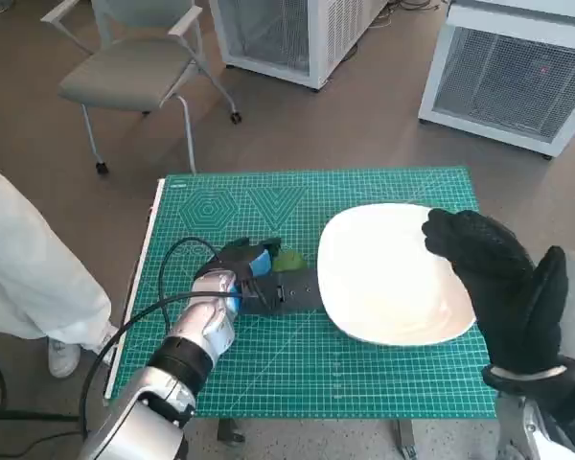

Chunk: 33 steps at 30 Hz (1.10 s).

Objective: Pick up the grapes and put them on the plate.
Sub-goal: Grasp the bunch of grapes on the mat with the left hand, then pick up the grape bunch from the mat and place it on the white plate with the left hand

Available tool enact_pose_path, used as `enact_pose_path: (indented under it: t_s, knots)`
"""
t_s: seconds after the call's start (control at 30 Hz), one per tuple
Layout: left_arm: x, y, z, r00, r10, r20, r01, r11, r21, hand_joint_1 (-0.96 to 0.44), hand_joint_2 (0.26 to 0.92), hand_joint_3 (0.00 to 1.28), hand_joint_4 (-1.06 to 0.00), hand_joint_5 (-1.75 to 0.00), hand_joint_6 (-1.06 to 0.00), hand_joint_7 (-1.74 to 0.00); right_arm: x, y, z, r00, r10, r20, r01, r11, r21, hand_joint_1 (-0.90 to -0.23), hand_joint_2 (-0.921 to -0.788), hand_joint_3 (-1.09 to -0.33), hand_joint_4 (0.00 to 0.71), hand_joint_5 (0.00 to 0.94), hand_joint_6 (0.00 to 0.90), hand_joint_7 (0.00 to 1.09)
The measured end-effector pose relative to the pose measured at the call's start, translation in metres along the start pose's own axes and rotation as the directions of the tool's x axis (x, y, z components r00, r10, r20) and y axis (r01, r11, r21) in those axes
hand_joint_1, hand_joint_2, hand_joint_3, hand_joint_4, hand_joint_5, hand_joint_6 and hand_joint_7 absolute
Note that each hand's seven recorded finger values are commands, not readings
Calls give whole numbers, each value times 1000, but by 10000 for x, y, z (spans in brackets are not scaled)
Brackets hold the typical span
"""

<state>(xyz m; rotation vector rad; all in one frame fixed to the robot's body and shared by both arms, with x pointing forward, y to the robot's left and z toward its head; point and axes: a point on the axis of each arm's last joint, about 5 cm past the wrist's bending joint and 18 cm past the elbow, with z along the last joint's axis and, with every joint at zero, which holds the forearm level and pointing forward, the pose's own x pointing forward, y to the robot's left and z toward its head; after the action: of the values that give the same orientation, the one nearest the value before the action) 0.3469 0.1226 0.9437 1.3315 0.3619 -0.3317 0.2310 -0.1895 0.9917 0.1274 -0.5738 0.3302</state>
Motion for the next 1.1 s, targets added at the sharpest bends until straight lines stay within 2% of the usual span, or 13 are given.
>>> enact_pose_path:
  t_s: [0.07,0.13,0.2,0.27,0.3,0.33,0.4,0.43,0.53,0.67,0.77,1.0,1.1]
  knots:
    - [1,0,-2,1000,-1,-1,1,1000,-9,-97,767,8,-59,-22,-177,-9,0,1,0,1000,0,-2,0,1000,1,-346,-921,-608,398,837,223,986]
    - [2,0,-1,1000,0,0,0,1000,-16,-35,779,13,-172,-73,-210,-21,1,1,0,1000,1,-4,-1,1000,1,-345,-921,-608,398,837,223,985]
    - [3,-2,4,1000,3,3,-3,1000,-20,83,808,30,-384,-350,-311,-54,1,1,-1,1000,1,-5,-1,1000,2,-345,-921,-608,398,837,224,985]
    - [4,-4,9,1000,14,8,-14,1000,-20,227,780,209,-523,-810,-471,-147,1,1,-1,1000,1,-6,-1,1000,2,-345,-921,-608,399,838,224,985]
    - [4,-6,10,1000,23,11,-23,1000,-18,254,742,342,-534,-996,-522,-260,1,2,-1,1000,1,-7,-1,1000,2,-345,-921,-608,399,838,224,985]
    - [5,-8,11,999,36,14,-36,999,-14,246,705,477,-524,-1171,-551,-455,1,2,-2,1000,1,-7,-1,1000,3,-345,-921,-608,399,838,224,984]
    - [6,-15,8,998,65,21,-65,998,-4,154,697,588,-478,-1368,-511,-914,1,2,-2,1000,1,-8,-1,1000,3,-345,-921,-608,399,838,224,984]
    - [6,-20,5,996,80,26,-80,997,2,104,718,591,-446,-1425,-471,-1110,1,1,-2,1000,1,-8,-1,1000,3,-345,-921,-608,399,838,224,984]
    - [6,-33,-12,992,112,48,-113,994,13,35,793,552,-359,-1531,-372,-1407,1,1,-2,1000,1,-8,-1,1000,3,-345,-921,-608,400,838,225,984]
    - [0,-37,-41,988,128,83,-130,992,9,10,866,472,-308,-1571,-313,-1518,0,-1,-2,1000,0,-8,0,1000,3,-346,-921,-608,400,838,225,983]
    - [-9,-29,-55,986,136,100,-137,991,5,5,893,407,-328,-1542,-333,-1501,0,-1,-2,1000,0,-8,1,1000,3,-346,-921,-608,400,838,225,983]
    - [-45,-17,-80,982,136,131,-137,991,-8,3,870,374,-410,-1462,-418,-1429,1,0,-8,1000,0,-11,0,1000,4,-345,-921,-608,402,837,225,983]
    - [-67,-9,-95,979,141,146,-140,990,-16,4,866,370,-399,-1544,-475,-1295,5,2,-8,1000,0,-10,0,1000,5,-345,-921,-608,403,836,225,982]
